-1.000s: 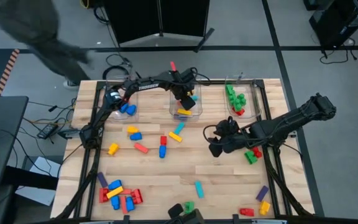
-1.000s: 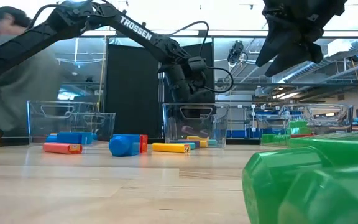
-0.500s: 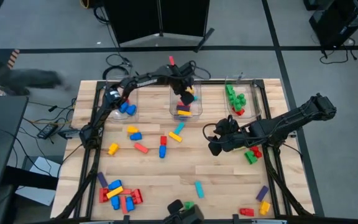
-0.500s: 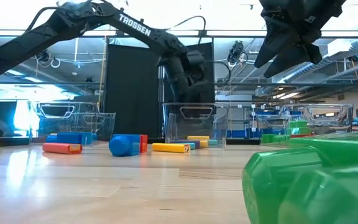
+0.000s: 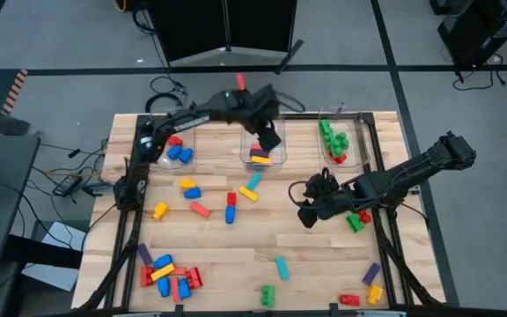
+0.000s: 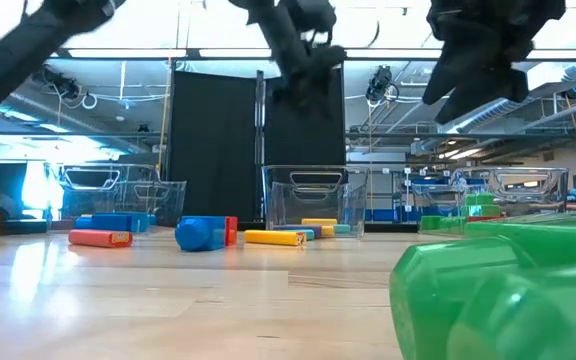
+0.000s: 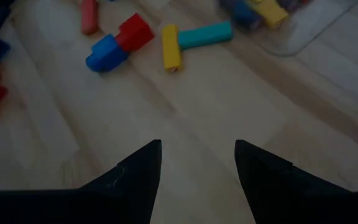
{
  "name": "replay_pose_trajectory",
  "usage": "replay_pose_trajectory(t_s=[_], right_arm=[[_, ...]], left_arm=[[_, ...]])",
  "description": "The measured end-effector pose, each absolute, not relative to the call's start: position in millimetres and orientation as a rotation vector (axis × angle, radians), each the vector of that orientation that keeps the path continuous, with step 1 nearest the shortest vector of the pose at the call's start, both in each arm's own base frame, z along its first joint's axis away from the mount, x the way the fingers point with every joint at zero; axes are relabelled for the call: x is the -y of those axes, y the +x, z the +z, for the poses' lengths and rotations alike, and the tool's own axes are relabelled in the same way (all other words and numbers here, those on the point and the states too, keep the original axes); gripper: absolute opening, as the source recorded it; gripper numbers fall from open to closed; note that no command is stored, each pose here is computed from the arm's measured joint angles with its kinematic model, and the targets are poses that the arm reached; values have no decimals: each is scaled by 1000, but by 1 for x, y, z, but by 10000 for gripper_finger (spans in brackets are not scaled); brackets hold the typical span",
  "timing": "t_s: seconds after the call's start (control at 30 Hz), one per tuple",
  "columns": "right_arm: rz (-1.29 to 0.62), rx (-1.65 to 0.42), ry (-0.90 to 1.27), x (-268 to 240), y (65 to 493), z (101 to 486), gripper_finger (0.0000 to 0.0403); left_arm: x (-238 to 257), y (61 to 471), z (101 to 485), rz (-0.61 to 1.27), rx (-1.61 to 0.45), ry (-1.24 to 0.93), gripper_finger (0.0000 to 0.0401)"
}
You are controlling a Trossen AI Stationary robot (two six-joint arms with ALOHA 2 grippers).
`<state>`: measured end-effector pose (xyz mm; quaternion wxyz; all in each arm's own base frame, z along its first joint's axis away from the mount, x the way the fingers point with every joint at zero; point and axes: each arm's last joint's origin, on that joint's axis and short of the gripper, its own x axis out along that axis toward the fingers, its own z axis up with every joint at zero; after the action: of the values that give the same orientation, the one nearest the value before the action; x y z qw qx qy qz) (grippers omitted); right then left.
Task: Sort blocks by size
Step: Put the blue block into the middle transparent bin
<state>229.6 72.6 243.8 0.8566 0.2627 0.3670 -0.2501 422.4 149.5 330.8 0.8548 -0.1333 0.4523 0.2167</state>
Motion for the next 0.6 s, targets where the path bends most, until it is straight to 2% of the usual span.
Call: replay_pose_trajectory(t_s=[0.13,0.3,0.43,0.6], right_arm=[[-482,-786,542,-84,219,248,211],[-405,-793,569,-101,198,257,199],[-361,-818,578,-115,184,259,185],[-319,-873,574,-128,186,256,167]], left_arm=[[-86,425,336,428,-860,-224,198],[-15,416,318,287,-757,-281,198],[31,396,295,205,-740,-330,198],[68,357,274,197,-716,-345,198]])
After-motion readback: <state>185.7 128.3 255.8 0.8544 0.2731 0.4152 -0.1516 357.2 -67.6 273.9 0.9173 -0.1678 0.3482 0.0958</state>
